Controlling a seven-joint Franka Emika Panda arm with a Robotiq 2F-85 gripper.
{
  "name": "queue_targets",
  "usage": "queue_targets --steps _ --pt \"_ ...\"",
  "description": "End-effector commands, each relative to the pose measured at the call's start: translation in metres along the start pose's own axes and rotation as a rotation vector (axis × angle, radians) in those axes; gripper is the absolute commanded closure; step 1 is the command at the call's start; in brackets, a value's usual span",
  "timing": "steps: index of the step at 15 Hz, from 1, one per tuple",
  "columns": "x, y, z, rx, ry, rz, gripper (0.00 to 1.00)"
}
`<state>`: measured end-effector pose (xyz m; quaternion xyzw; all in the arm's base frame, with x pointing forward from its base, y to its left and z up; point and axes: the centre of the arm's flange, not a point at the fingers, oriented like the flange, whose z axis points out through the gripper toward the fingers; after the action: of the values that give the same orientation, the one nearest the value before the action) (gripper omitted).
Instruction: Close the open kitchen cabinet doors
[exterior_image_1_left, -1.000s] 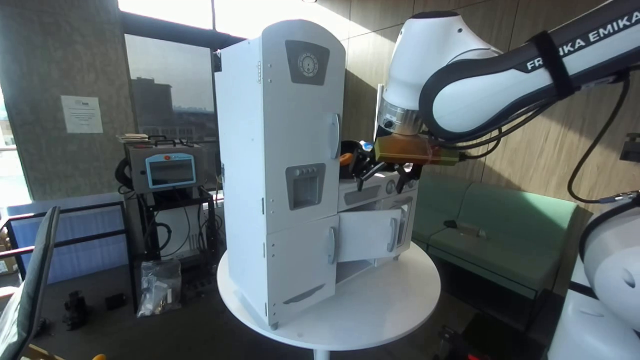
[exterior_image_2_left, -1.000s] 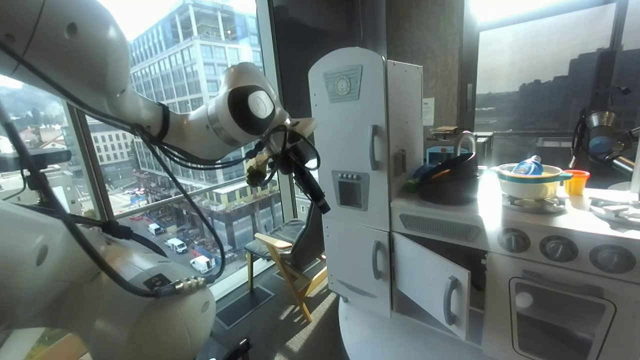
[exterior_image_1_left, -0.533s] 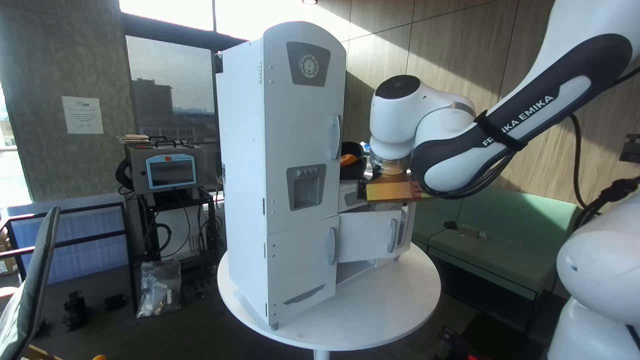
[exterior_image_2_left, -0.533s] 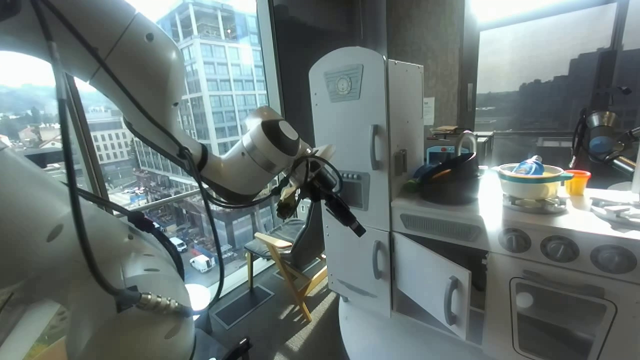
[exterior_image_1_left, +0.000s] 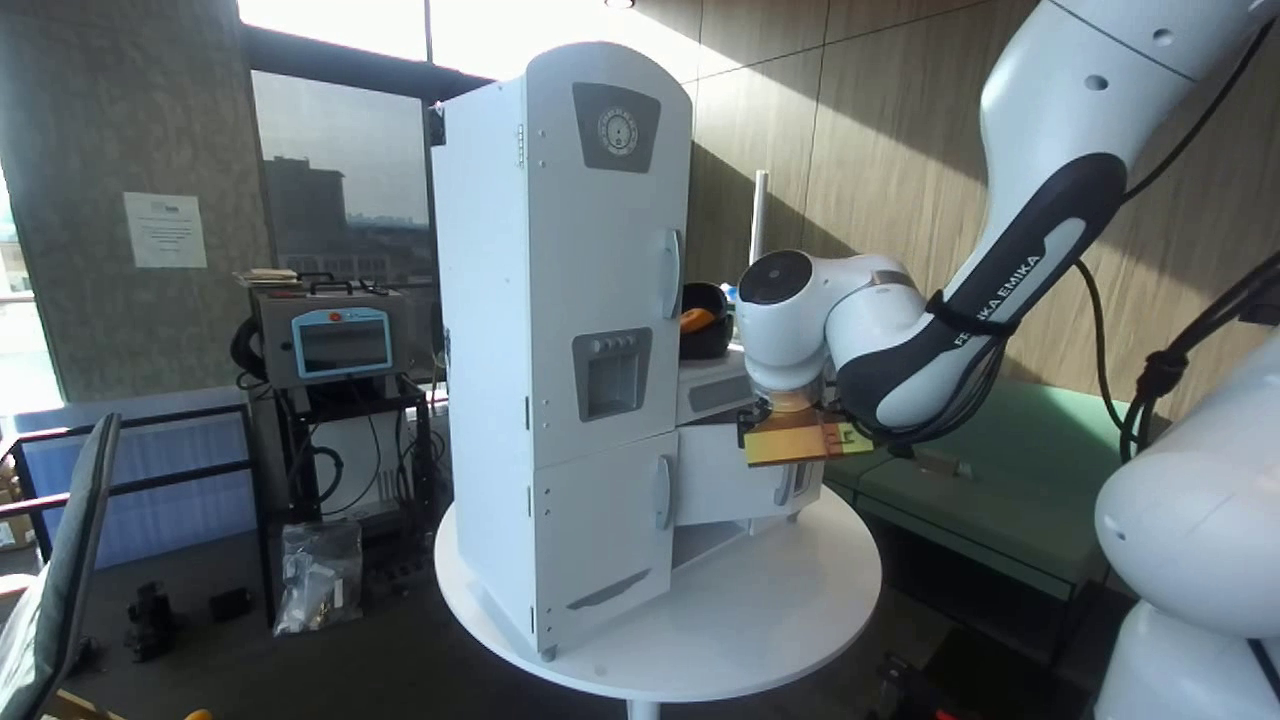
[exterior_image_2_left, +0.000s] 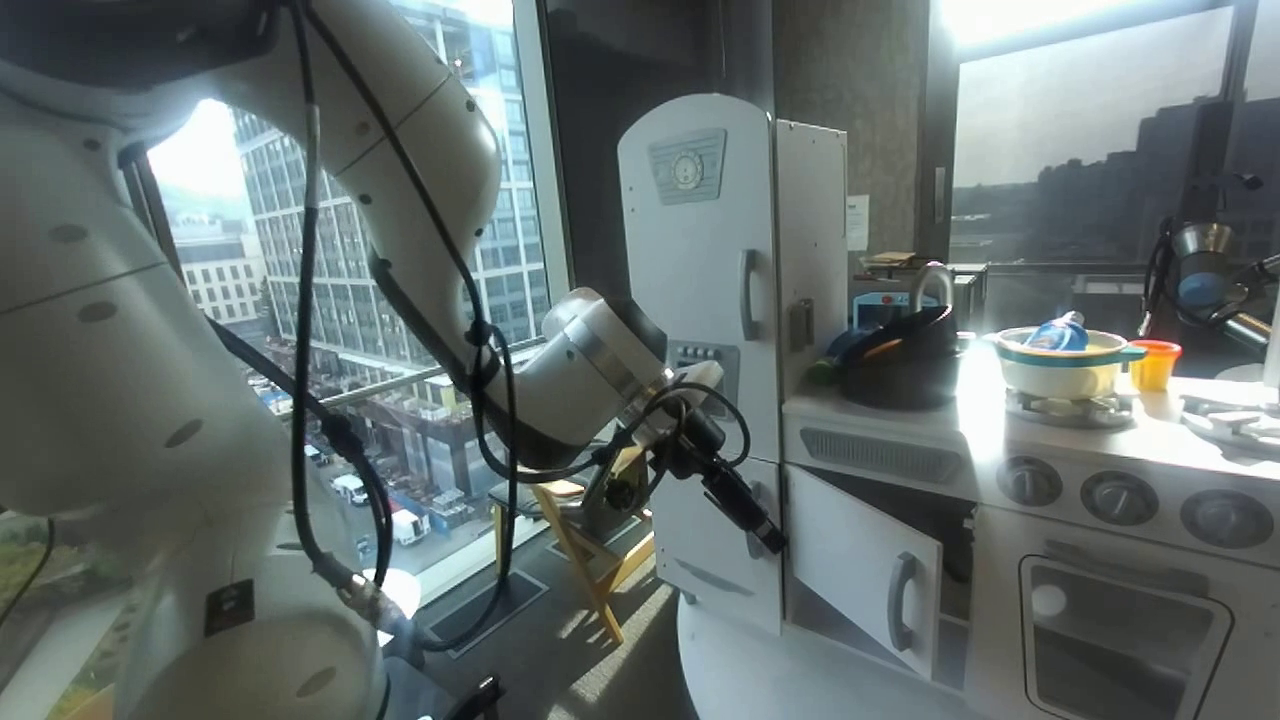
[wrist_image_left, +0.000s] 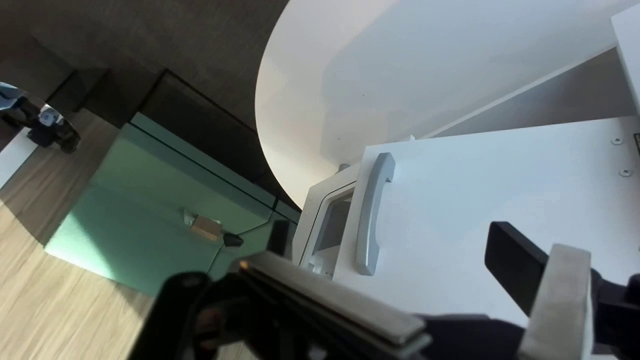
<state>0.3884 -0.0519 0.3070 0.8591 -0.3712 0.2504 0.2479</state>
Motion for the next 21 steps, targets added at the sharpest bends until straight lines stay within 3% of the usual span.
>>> queue_targets --steps 1,9,16,21 --pt "0.009 -0.028 0.047 0.041 0.069 0.086 0.0" --pt "0.022 -0.06 0.11 0.059 0.107 0.223 0.0" --pt "0.046 -0.078 0.126 0.1 0.144 0.355 0.0" --pt "0.051 -0.075 0.124 0.133 0.123 0.362 0.0"
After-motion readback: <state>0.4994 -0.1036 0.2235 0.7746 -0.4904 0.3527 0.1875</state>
